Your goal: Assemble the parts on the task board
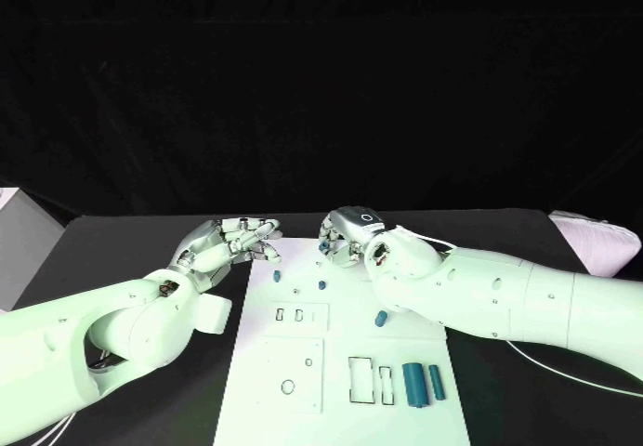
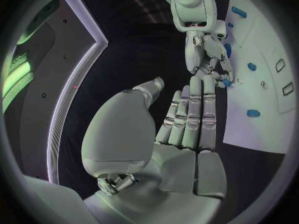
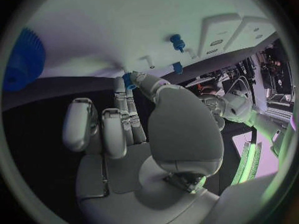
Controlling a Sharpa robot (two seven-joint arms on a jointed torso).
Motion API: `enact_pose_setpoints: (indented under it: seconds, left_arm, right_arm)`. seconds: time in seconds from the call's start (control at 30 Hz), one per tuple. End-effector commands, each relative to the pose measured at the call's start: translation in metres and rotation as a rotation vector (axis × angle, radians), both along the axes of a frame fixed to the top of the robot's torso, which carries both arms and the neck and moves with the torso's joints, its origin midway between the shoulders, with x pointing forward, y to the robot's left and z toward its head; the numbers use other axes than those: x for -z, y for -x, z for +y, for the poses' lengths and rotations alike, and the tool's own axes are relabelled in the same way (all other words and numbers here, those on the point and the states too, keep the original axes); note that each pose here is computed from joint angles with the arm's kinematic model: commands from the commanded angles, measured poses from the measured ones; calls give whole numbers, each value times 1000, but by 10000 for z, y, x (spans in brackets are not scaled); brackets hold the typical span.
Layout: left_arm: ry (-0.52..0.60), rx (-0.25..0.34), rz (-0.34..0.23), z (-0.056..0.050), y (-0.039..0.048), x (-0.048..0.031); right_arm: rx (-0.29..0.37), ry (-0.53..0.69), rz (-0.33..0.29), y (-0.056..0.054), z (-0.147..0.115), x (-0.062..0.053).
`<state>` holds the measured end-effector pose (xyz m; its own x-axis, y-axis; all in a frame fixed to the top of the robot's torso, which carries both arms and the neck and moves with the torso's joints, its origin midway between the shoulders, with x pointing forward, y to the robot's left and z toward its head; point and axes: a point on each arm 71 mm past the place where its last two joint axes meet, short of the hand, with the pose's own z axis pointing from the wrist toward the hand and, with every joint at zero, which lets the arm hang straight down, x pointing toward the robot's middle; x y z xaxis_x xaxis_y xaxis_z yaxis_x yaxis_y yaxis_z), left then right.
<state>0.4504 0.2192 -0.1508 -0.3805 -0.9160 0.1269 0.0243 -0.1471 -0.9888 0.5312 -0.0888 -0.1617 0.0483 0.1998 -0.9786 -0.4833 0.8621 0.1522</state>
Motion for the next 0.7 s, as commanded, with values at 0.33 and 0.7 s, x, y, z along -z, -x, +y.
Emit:
enact_pose_setpoints:
  seconds: [0.33, 0.7]
  left_arm:
    - [9, 22, -7, -30, 6, -18]
    - [8, 20, -6, -22, 5, -18]
  right_arm:
    - [-20, 24, 28, 7, 39, 38]
    - [-17, 15, 30, -4, 9, 42]
